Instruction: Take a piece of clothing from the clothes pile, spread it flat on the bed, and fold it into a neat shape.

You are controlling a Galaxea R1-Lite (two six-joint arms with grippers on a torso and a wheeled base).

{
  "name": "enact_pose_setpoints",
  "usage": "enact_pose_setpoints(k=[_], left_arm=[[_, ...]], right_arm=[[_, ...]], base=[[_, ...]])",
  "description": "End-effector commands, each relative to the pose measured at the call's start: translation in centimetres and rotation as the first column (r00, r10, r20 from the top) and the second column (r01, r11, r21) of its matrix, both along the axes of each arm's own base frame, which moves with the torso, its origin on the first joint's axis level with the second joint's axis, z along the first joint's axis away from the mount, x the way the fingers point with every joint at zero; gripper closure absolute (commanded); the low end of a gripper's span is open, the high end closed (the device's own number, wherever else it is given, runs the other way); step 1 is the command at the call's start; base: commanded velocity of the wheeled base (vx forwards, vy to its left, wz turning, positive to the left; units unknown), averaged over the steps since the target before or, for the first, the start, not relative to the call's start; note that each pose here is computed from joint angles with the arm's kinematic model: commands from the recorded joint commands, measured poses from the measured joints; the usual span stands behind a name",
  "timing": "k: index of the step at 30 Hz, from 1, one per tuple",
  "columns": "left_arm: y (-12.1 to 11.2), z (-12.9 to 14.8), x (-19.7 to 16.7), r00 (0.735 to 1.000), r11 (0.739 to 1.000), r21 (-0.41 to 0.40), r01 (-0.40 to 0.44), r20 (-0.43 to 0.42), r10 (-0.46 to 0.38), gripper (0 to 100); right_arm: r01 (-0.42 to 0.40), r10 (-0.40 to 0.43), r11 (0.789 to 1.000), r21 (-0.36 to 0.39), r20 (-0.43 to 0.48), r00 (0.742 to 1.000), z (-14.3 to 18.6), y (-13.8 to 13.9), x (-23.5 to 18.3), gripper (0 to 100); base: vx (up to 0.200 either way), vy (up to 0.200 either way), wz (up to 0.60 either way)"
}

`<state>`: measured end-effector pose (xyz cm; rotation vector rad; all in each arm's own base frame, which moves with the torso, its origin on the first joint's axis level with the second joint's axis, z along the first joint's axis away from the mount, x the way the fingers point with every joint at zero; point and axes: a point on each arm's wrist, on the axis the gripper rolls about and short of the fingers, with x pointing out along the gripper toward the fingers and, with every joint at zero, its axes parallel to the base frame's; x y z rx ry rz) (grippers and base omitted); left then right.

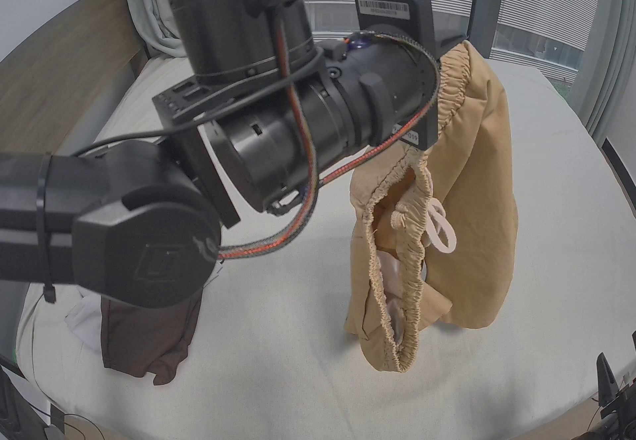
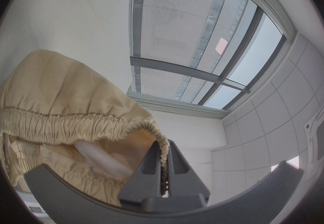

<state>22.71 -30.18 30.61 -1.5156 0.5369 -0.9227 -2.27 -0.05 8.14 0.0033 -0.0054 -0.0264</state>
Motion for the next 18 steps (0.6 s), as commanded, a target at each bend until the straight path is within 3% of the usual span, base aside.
enact_pose_setpoints(k=[1,5,9,18], left_arm=[[-0.1,0.0,-0.4,0.999,0.999,-0.028,0.024,-0.039,-0.025,100],[-0.1,-3.0,0.8,0.995,0.999,0.035,0.001,-0.095,0.002,100],[1.5,-4.6,1.8,0.992,0.997,0.063,-0.044,-0.117,0.051,100],[4.9,-5.3,1.9,0.987,0.992,0.054,-0.11,-0.108,0.115,100]], right_arm=[[0.001,-0.001,1.0,0.0,-0.008,1.0,-0.5,0.0,0.1,0],[0.0,0.0,1.0,0.0,-0.008,1.0,-0.5,0.0,0.1,0],[0.0,0.0,1.0,0.0,-0.008,1.0,-0.5,0.0,0.1,0],[0.001,-0.001,1.0,0.0,-0.008,1.0,-0.5,0.0,0.1,0]], base=[[0.0,0.0,0.0],[0.0,0.0,0.0],[0.0,0.0,0.0],[0.0,0.0,0.0]])
